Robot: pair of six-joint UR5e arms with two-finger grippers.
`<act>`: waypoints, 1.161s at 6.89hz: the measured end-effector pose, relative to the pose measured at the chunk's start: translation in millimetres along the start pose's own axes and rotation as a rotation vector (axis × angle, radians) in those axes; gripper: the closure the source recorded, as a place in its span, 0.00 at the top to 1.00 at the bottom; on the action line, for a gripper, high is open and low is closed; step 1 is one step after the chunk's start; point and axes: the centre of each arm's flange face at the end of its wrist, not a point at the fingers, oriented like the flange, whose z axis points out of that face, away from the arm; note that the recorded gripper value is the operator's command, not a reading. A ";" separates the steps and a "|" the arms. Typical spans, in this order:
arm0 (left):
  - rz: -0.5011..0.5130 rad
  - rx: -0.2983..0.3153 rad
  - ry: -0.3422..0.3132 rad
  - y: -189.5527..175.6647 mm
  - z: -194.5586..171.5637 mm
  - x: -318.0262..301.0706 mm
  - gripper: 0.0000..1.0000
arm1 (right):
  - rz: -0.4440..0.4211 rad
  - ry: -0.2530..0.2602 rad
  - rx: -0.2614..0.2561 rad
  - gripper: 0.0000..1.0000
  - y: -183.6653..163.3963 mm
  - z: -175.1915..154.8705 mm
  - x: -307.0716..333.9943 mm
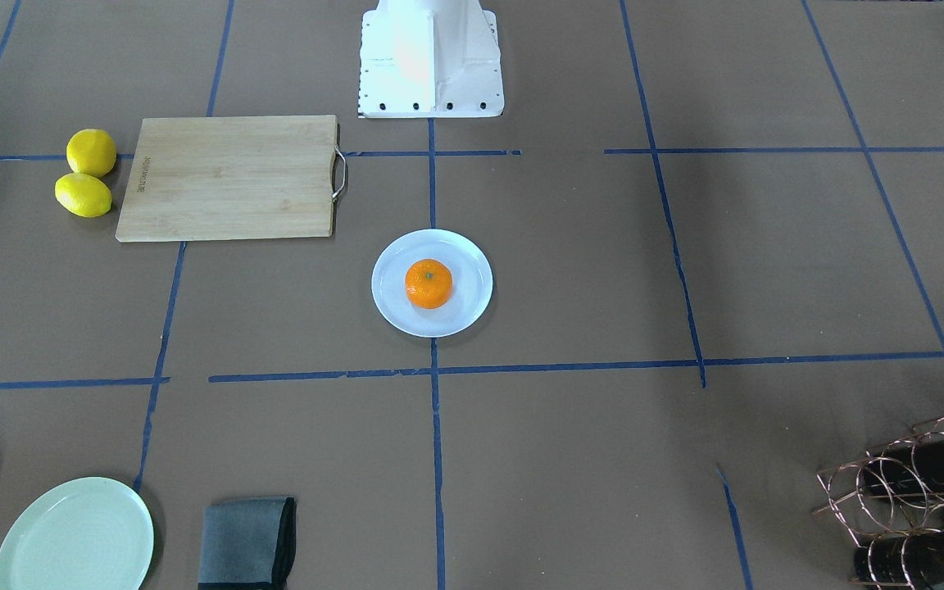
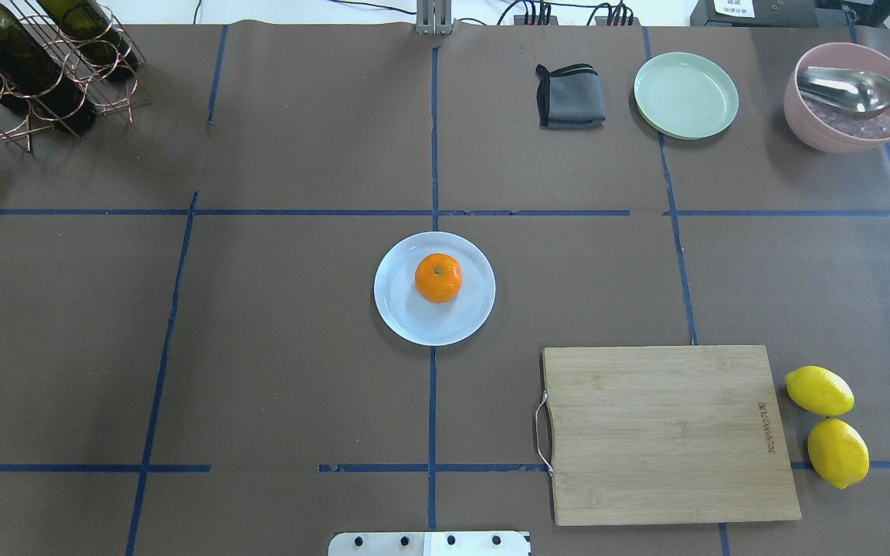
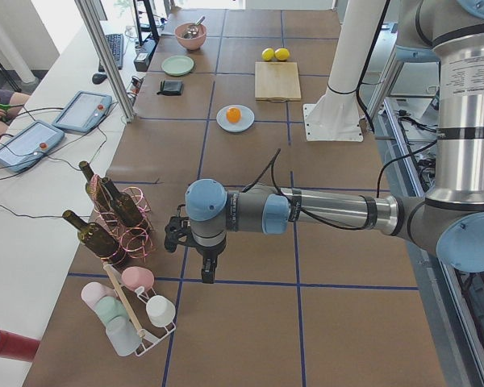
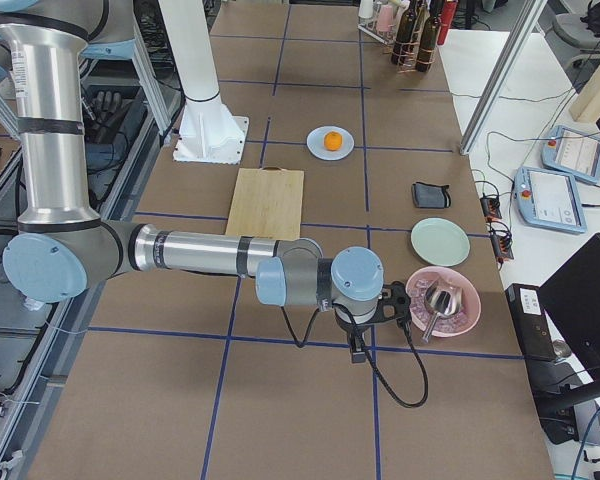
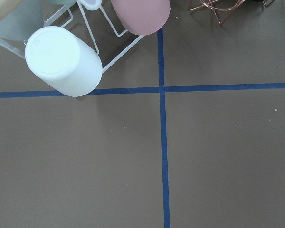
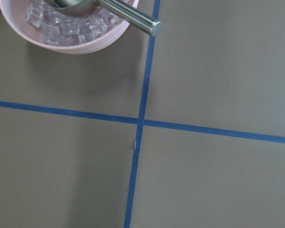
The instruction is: Pick orange to plate
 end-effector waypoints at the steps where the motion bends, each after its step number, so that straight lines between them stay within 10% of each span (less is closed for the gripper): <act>1: 0.000 -0.001 0.000 0.3 0.3 -0.3 1.00 | 0.034 -0.002 -0.032 1.00 -5.1 -1.7 -2.3; 8: -0.001 -0.004 -0.001 0.9 1.8 -1.9 1.00 | 0.086 -0.005 -0.099 1.00 -5.5 0.4 -1.8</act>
